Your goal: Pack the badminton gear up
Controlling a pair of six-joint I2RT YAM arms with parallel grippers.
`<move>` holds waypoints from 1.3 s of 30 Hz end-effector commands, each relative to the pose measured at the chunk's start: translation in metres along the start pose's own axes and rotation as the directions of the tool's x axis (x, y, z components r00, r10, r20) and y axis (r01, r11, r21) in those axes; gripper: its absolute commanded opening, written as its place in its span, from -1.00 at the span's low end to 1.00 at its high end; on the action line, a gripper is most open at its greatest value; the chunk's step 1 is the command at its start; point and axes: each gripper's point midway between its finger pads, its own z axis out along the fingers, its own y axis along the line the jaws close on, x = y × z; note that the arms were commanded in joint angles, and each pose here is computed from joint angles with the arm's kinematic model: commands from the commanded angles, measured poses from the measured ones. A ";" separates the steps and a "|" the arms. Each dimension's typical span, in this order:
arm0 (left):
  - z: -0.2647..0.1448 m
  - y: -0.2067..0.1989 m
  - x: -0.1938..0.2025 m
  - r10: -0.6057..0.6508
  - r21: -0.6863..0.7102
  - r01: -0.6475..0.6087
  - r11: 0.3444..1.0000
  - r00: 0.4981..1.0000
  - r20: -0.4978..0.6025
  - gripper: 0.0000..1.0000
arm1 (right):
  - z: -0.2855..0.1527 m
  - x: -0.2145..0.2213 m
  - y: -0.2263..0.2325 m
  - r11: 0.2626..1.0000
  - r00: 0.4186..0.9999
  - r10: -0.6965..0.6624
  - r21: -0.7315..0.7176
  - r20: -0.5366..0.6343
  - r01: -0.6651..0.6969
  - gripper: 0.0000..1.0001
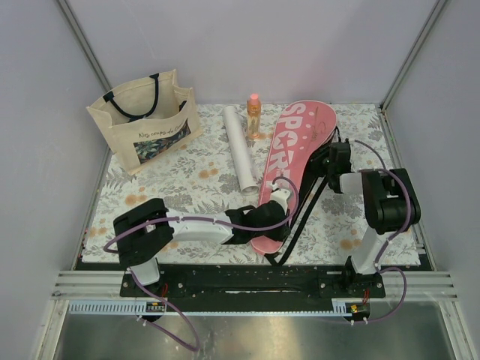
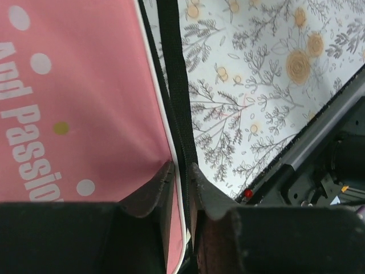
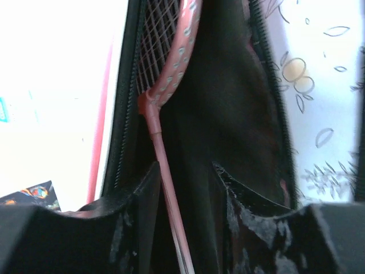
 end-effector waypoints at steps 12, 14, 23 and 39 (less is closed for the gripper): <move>-0.003 -0.015 0.012 0.011 0.053 -0.009 0.999 0.999 -0.038 -0.39 | -0.067 0.002 0.010 0.974 0.967 -0.204 0.070 -0.154 0.217 0.32; -0.003 -0.014 0.014 0.010 0.052 -0.008 0.999 0.999 -0.041 -0.28 | -0.063 0.004 0.008 0.969 0.960 -0.221 0.068 -0.174 0.236 0.37; -0.002 -0.007 0.024 0.016 0.020 -0.015 1.000 0.998 -0.062 -0.23 | -0.041 0.025 -0.003 0.968 0.942 -0.209 0.083 -0.263 0.238 0.39; -0.038 -0.035 -0.028 0.035 0.074 -0.039 0.997 0.998 0.051 -0.20 | -0.052 0.009 0.019 0.944 0.938 -0.277 0.122 -0.206 0.306 -0.99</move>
